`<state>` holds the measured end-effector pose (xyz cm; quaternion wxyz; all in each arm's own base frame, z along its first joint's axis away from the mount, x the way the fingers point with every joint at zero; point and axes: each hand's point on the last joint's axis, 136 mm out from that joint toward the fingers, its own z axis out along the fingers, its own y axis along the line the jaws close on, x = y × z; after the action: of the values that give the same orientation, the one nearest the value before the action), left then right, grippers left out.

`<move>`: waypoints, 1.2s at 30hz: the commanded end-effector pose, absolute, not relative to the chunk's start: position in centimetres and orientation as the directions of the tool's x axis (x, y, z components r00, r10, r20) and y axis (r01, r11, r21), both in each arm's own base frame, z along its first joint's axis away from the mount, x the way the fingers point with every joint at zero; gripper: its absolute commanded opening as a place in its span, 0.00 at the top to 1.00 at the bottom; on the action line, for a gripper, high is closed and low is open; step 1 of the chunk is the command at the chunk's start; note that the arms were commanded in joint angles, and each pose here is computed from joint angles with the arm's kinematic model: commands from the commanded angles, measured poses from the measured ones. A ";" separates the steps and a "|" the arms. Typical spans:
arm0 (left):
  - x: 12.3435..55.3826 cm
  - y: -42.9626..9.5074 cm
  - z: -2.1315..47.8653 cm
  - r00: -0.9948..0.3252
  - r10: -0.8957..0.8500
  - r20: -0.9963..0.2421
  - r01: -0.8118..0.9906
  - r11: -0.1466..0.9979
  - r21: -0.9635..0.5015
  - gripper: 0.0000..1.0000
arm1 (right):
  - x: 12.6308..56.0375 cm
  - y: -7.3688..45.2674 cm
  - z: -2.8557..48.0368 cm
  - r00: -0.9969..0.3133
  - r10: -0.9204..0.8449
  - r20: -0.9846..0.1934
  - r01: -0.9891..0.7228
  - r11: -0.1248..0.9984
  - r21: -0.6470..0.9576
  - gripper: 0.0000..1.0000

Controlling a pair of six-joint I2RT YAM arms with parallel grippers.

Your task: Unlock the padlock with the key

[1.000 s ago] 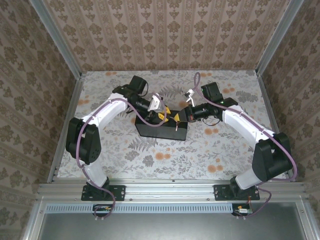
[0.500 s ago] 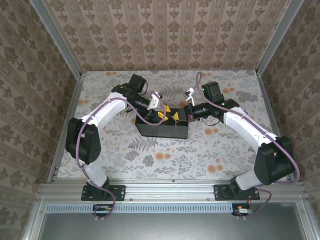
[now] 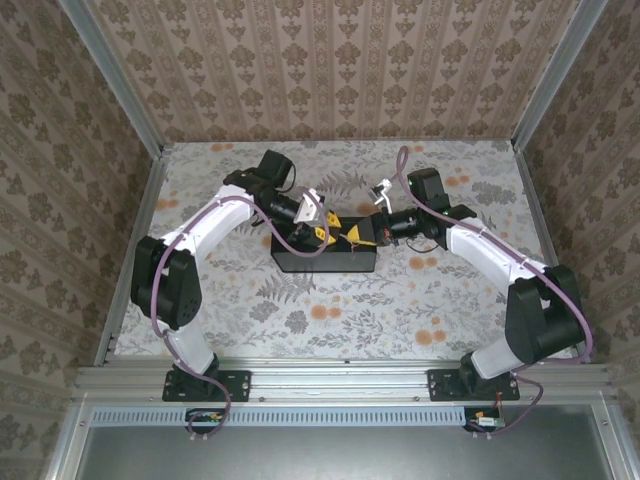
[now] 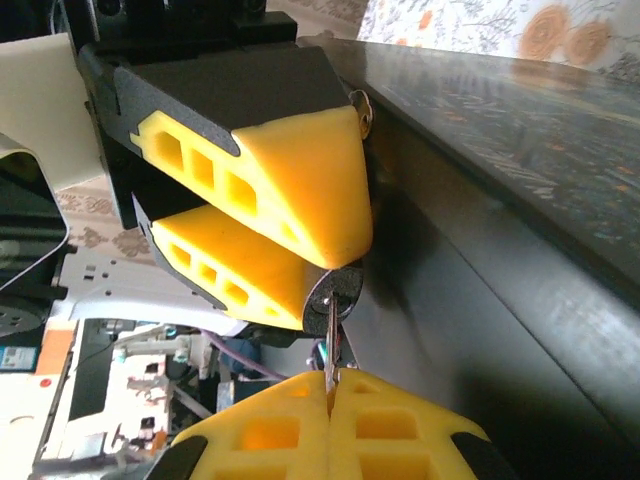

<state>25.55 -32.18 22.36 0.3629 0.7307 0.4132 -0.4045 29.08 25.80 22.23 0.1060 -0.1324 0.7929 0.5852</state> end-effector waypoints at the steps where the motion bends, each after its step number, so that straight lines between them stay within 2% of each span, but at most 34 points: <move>1: 22.7 -32.5 26.1 0.370 0.166 -0.914 0.849 -0.460 0.260 0.91 | 28.4 26.6 25.1 -0.876 -0.160 -0.456 -0.477 0.137 0.868 1.00; 13: 22.5 -32.8 26.3 0.383 0.156 -0.910 0.838 -0.475 0.271 0.92 | 29.4 27.3 23.5 -0.892 -0.187 -0.412 -0.442 0.161 0.883 1.00; 21: 22.6 -33.6 25.5 0.414 0.185 -0.891 0.834 -0.470 0.289 0.93 | 29.8 28.3 24.7 -0.895 -0.161 -0.416 -0.439 0.151 0.886 1.00; 28: 23.4 -34.2 25.8 0.379 0.176 -0.909 0.853 -0.448 0.269 0.95 | 29.8 29.8 26.1 -0.886 -0.153 -0.437 -0.457 0.142 0.878 1.00; 31: 24.8 -34.6 26.2 0.337 0.186 -0.923 0.883 -0.402 0.241 0.94 | 29.4 29.8 26.4 -0.885 -0.152 -0.440 -0.460 0.144 0.876 0.93; 32: 25.1 -34.5 26.2 0.328 0.187 -0.926 0.890 -0.391 0.236 0.94 | 29.3 29.6 26.3 -0.885 -0.146 -0.442 -0.461 0.150 0.874 0.86; 34: 25.5 -34.5 26.0 0.325 0.195 -0.926 0.897 -0.375 0.235 0.93 | 29.0 29.3 26.3 -0.884 -0.138 -0.447 -0.465 0.160 0.871 0.78; 36: 25.4 -34.3 25.8 0.327 0.195 -0.925 0.896 -0.375 0.237 0.94 | 28.9 29.0 26.1 -0.883 -0.122 -0.452 -0.468 0.173 0.867 0.75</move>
<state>26.16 -32.63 22.32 0.3515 0.7102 0.4510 -0.4107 30.64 27.42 22.51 0.1036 -0.1319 0.7905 0.5890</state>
